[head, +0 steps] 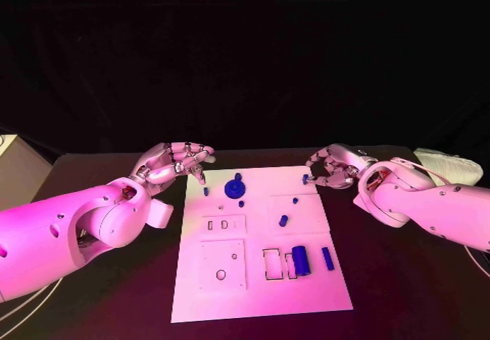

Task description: Assemble the parts on the task board

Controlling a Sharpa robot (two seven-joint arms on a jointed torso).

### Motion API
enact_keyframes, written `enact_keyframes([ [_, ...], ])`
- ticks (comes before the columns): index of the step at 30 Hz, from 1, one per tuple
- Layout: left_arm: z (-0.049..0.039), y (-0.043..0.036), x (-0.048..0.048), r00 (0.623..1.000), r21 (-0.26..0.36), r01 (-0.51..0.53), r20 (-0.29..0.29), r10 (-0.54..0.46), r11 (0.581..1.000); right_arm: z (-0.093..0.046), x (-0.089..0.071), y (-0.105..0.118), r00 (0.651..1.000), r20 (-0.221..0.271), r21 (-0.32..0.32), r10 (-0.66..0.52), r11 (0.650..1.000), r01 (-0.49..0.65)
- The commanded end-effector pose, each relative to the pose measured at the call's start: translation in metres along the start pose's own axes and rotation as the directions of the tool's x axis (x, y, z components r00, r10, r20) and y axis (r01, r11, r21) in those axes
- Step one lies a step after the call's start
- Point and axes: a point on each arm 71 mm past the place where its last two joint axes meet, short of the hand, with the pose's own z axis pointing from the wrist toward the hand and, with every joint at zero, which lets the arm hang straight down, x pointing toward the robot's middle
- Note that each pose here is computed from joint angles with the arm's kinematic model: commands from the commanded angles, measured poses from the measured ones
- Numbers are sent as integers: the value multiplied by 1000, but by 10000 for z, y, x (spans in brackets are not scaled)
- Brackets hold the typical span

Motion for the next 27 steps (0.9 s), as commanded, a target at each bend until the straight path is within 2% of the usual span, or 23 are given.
enact_keyframes([
  [1, 1, -7, 26, 1000, 10, 7, -29, -7, 1000, -10, 12, -50, 1000, -31, -69, -4, 998, 2],
  [8, 2, 0, 28, 999, 8, 7, -31, -7, 1000, -8, 30, -170, 999, -29, -56, -20, 998, 18],
  [18, 6, 5, 28, 1000, 6, 7, -31, -7, 1000, 33, 175, -170, 997, -71, -51, -18, 999, 14],
  [27, 4, 6, 21, 1000, 5, 6, -30, -6, 1000, 105, 242, -168, 998, -66, -32, -9, 999, 7],
])
